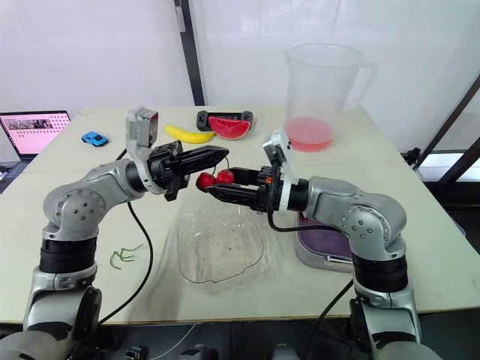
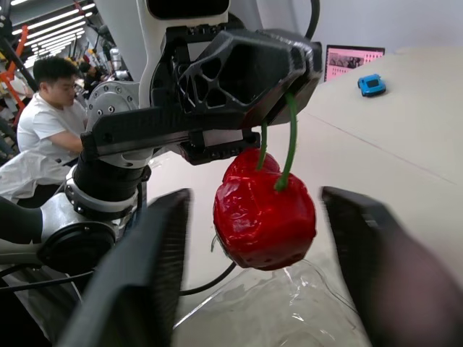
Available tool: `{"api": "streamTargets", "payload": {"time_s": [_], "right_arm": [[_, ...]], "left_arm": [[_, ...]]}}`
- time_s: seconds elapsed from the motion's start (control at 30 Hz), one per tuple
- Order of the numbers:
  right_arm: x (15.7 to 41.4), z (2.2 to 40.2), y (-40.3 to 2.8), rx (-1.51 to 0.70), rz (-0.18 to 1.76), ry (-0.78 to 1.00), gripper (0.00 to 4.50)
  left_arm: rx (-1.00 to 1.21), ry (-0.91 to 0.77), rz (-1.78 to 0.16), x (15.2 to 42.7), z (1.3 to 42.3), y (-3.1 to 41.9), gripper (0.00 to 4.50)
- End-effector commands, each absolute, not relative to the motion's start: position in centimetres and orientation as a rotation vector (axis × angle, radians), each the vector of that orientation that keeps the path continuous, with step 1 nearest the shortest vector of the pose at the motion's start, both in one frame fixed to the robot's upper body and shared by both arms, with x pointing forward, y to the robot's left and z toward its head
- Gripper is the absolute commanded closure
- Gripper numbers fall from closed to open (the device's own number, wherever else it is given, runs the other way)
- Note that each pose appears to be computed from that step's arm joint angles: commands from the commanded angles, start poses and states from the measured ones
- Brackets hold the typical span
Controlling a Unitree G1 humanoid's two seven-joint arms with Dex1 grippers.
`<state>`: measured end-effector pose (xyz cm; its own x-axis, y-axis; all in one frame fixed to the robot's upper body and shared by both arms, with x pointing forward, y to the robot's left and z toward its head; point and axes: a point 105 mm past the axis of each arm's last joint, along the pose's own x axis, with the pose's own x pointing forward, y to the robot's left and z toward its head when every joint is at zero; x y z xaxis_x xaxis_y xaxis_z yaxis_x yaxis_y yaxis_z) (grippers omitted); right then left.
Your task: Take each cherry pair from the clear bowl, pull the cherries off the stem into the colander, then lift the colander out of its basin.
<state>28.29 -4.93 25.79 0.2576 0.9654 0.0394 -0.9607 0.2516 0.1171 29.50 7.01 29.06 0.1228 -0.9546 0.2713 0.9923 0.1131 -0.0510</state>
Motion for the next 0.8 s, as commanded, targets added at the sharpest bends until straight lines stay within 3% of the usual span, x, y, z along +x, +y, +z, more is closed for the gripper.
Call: {"api": "streamTargets", "payload": {"time_s": [0.03, 0.43, 0.47, 0.57, 0.8], "right_arm": [[27.8, 26.9, -4.9, 0.118, 1.324, -0.005, 2.41], [27.3, 26.7, -5.4, 0.123, 1.337, 0.008, 2.41], [27.2, 26.6, -5.4, 0.124, 1.340, 0.010, 2.91], [27.2, 26.6, -5.4, 0.122, 1.340, 0.007, 3.85], [27.5, 25.6, -5.9, 0.093, 1.329, 0.061, 3.85]], "left_arm": [[-0.220, -0.214, -1.473, 28.6, 29.6, 6.8, 4.50], [-0.217, -0.209, -1.466, 28.7, 29.4, 6.8, 4.50], [-0.218, -0.210, -1.465, 28.7, 29.4, 6.8, 4.50], [-0.217, -0.210, -1.463, 28.7, 29.4, 6.8, 4.50], [-0.220, -0.211, -1.458, 28.9, 29.3, 6.8, 4.50]]}}
